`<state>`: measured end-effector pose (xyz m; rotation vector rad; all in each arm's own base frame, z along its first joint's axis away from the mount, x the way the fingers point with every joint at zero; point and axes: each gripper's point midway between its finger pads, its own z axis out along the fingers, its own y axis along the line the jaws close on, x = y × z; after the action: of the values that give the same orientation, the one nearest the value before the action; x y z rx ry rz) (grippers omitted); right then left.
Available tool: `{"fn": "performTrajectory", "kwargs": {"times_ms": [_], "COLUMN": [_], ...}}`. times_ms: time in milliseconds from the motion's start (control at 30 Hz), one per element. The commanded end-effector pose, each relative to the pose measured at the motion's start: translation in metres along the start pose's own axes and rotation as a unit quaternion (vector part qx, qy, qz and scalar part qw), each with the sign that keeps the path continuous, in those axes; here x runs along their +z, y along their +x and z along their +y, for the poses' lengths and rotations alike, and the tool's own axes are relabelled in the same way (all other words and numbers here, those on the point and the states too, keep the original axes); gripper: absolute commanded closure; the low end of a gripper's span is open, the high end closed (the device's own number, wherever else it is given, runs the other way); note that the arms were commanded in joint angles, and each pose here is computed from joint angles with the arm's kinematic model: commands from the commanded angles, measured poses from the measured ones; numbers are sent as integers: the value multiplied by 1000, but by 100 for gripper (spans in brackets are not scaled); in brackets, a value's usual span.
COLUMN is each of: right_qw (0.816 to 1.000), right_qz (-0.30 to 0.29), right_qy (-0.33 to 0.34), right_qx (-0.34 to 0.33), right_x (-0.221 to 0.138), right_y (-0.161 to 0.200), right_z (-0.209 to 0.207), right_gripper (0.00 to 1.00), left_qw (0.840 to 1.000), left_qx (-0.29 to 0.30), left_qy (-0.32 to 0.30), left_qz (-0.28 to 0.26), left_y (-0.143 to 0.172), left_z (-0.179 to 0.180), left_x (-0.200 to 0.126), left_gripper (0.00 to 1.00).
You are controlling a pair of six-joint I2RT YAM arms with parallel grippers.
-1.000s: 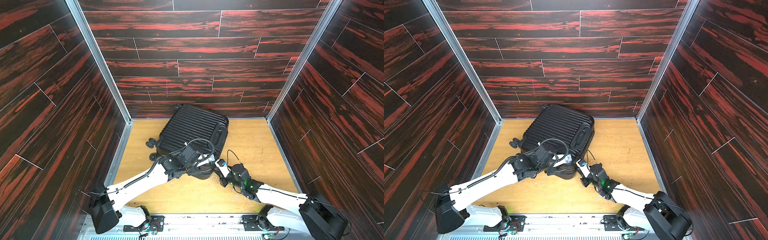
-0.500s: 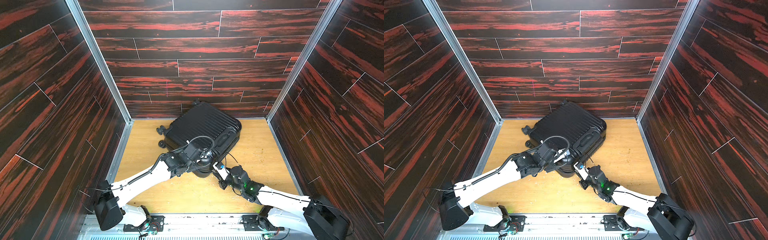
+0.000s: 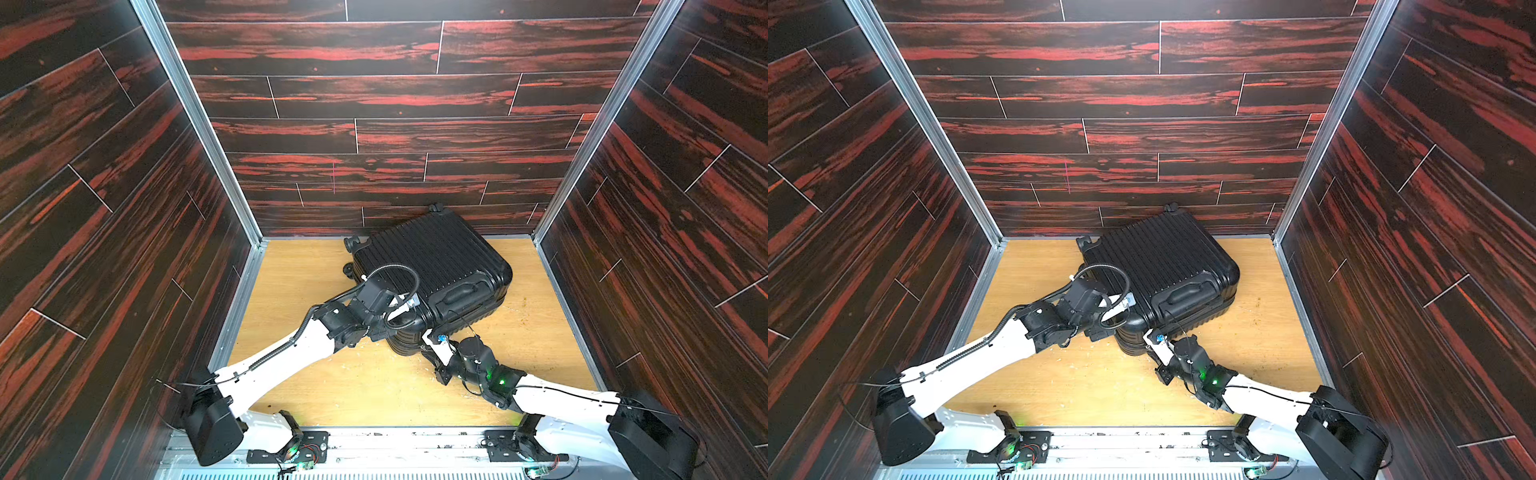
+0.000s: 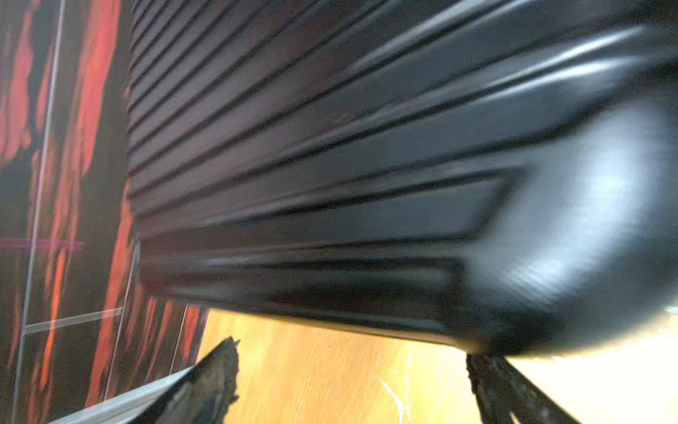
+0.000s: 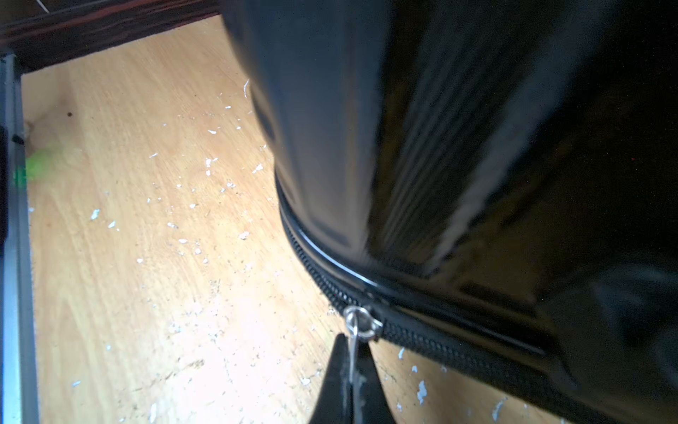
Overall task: Close the suitcase zippers
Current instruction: Adjust the suitcase at the center of the board.
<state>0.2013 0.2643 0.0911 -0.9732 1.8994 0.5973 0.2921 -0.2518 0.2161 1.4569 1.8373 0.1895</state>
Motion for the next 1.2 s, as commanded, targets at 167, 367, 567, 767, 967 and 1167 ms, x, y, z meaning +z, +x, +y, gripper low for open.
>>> {"fn": "performTrajectory", "kwargs": {"times_ms": [167,367,567,767,967,1167], "right_qw": [998,998,998,999,999,999], "right_qz": [-29,-27,-22,-20,-19,-12], "right_qy": [46,45,45,32,23,42], "right_qx": [20,29,30,30,31,21], "right_x": [-10,-12,-11,-9,-6,-5], "right_y": [-15,-13,-11,-13,-17,-23], "right_z": [-16,-18,-18,-14,-12,-20], "right_gripper": [100,100,100,100,100,100], "left_qw": [966,912,874,846,845,856], "left_qx": [-224,-369,-460,-515,-519,-460], "left_qy": [-32,-167,-146,-141,-102,-88], "left_qz": [-127,-70,-51,-24,75,219], "left_y": [-44,-10,13,37,64,114], "left_z": [90,177,221,260,264,225], "left_x": [-46,-31,15,78,135,138], "left_gripper": [1,6,18,24,30,30]}}
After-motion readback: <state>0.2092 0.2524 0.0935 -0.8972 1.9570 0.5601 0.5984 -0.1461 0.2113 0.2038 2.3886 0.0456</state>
